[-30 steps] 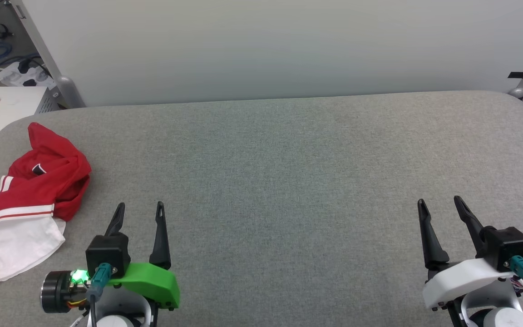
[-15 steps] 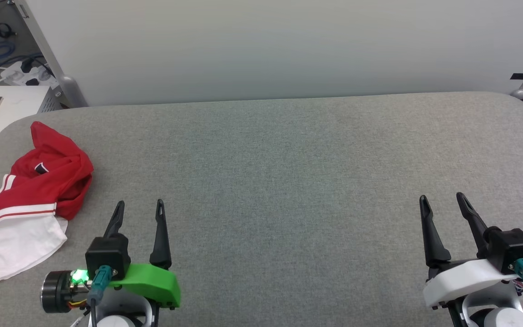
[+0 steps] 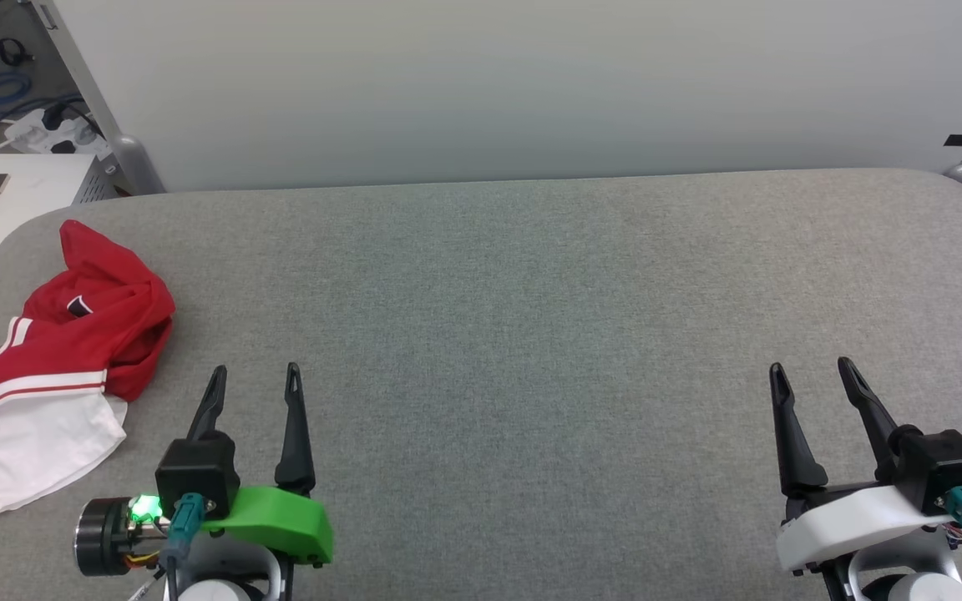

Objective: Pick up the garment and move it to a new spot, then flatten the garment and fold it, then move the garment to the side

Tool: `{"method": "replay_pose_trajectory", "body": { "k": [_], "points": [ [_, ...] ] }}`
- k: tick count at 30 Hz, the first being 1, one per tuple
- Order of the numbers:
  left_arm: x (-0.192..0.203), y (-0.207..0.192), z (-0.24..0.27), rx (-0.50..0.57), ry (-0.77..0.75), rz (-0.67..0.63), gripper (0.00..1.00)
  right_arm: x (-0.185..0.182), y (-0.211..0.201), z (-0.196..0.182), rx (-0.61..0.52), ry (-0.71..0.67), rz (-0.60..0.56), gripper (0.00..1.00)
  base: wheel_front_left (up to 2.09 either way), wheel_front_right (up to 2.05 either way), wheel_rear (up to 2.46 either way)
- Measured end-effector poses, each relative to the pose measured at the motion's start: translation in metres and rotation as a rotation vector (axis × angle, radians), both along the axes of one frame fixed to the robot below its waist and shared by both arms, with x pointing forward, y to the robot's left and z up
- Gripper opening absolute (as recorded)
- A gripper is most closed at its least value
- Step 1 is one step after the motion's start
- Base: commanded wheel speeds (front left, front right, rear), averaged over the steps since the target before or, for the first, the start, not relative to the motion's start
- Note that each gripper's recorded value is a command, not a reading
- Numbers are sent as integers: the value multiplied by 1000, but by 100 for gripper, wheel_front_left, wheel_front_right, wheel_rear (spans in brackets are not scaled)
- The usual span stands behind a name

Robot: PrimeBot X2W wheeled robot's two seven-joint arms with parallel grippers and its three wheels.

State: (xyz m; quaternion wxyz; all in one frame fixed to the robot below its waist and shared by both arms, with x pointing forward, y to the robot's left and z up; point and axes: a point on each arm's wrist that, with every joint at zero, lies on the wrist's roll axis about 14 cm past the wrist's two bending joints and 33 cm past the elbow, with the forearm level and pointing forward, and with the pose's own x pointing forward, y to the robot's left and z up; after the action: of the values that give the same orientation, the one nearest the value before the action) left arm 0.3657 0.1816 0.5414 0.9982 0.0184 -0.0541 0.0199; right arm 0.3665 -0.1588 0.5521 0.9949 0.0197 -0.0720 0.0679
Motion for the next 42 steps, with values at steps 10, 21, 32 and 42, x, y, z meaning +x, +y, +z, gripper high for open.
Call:
{"method": "replay_pose_trajectory", "body": {
  "k": [10, 21, 32, 42],
  "points": [
    [-2, 1, 3, 1, -23, 5, 100, -1, 2, 3, 3, -21, 7, 100, 0, 0, 0],
    [-5, -1, 2, 2, -34, 9, 100, -3, 3, 5, 15, -40, 8, 100, 0, 0, 0],
    [-5, -1, 3, 2, -51, 9, 100, -2, 1, 5, 25, -52, 3, 100, 0, 0, 0],
    [-6, -1, 5, 3, -67, 10, 100, -3, 1, 7, 37, -71, 5, 100, 0, 0, 0]
  ]
}}
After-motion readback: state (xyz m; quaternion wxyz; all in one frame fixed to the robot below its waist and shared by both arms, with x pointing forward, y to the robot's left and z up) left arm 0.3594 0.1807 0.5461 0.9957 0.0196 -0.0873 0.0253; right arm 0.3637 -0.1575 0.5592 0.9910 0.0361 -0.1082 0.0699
